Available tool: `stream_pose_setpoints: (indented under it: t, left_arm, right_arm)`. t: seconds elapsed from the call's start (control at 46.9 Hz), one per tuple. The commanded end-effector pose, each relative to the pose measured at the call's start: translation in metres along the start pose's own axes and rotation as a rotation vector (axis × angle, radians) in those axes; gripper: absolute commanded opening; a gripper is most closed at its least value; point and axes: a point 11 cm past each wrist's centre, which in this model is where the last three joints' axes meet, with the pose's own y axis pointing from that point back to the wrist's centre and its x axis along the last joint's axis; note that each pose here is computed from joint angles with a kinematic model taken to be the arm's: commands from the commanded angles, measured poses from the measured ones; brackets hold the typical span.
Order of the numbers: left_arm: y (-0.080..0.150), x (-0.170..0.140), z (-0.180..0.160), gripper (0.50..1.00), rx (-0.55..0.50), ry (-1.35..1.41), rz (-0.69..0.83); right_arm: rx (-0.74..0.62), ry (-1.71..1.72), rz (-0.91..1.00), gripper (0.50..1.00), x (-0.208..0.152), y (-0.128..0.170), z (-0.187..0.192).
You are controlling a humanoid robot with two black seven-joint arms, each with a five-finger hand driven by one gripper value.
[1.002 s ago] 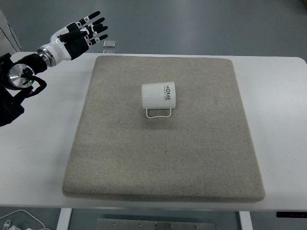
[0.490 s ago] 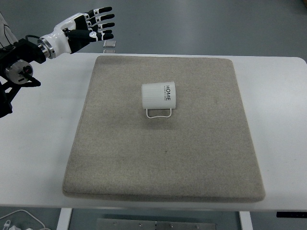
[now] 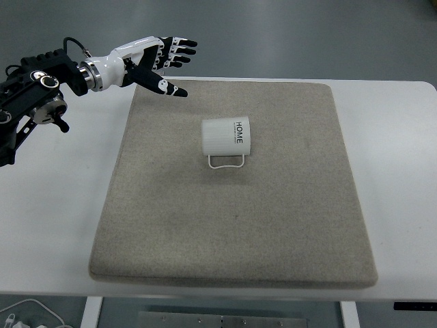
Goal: Flip white cup upright
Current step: 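Reach the left hand over the sideways white HOME mug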
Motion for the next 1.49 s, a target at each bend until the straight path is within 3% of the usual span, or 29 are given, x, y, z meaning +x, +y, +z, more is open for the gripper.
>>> stream_pose_setpoints:
  t: [0.0, 0.128, 0.767, 0.853, 1.471]
  left_arm:
    - [-0.005, -0.015, -0.002, 0.994, 0.02, -0.075, -0.015]
    - [-0.01, -0.038, 0.003, 0.994, 0.035, -0.134, -0.097]
    - [-0.02, -0.061, 0.026, 0.994, 0.098, -0.542, -0.217]
    - [-0.027, -0.075, 0.025, 0.992, 0.111, -0.587, -0.241]
    - [-0.047, -0.106, 0.021, 0.994, 0.164, -0.614, -0.231]
  right_arm:
    - [0.0, 0.0, 0.0, 0.93, 0.0, 0.0, 0.0]
    - [0.0, 0.0, 0.0, 0.93, 0.0, 0.0, 0.0]
    - [0.0, 0.0, 0.0, 0.93, 0.0, 0.0, 0.0]
    - [0.0, 0.0, 0.0, 0.93, 0.0, 0.0, 0.0]
    - [0.0, 0.0, 0.0, 0.93, 0.0, 0.0, 0.0]
